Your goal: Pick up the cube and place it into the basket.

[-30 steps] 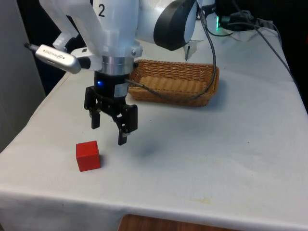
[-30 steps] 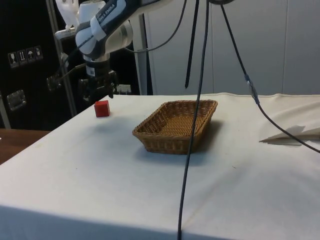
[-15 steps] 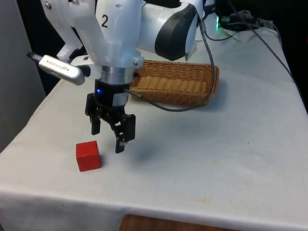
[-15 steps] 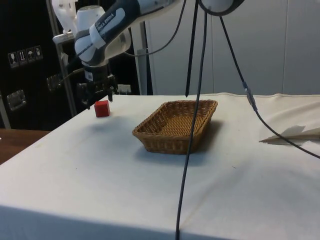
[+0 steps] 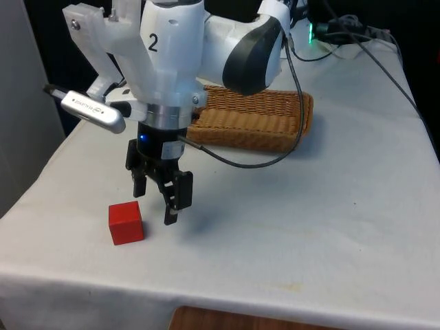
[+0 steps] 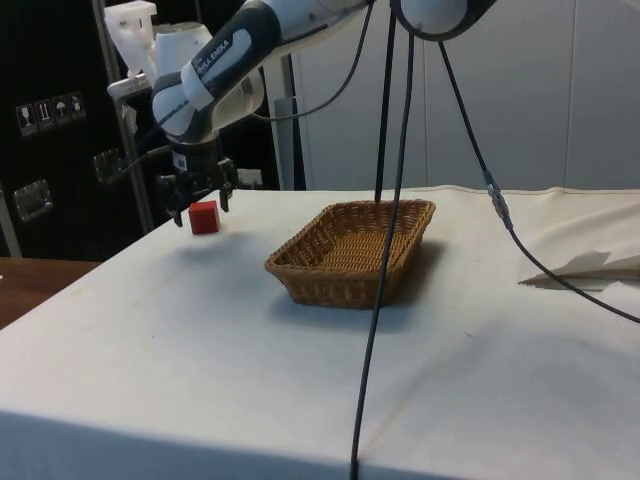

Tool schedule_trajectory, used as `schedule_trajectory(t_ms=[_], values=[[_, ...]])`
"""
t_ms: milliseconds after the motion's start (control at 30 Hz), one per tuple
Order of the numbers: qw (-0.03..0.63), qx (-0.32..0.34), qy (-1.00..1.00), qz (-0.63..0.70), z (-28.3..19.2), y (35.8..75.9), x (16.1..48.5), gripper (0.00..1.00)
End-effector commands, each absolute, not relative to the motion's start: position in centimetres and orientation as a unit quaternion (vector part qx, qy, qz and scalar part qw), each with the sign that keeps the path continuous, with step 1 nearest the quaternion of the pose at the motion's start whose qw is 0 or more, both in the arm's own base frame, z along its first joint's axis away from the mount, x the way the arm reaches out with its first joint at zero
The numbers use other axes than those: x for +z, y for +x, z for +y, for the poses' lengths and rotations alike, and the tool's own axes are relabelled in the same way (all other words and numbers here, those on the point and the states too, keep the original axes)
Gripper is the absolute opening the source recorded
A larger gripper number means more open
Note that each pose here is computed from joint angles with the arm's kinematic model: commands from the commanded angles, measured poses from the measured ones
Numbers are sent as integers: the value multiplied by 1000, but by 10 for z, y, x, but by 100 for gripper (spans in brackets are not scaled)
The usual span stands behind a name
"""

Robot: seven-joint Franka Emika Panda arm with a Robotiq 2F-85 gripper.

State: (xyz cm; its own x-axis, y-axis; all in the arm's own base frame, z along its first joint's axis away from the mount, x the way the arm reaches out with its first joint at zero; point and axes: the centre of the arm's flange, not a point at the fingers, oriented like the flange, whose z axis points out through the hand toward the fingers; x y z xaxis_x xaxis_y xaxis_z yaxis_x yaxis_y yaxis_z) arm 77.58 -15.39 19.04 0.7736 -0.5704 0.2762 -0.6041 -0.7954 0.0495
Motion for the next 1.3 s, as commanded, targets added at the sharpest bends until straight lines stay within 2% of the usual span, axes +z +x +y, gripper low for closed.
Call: schedule_trajectory(t_ms=[0, 800, 1267], values=[[68, 124, 939, -314, -153, 777, 189, 100], [83, 146, 920, -354, -153, 785, 179, 100], [113, 164, 900, -387, -157, 785, 170, 100]])
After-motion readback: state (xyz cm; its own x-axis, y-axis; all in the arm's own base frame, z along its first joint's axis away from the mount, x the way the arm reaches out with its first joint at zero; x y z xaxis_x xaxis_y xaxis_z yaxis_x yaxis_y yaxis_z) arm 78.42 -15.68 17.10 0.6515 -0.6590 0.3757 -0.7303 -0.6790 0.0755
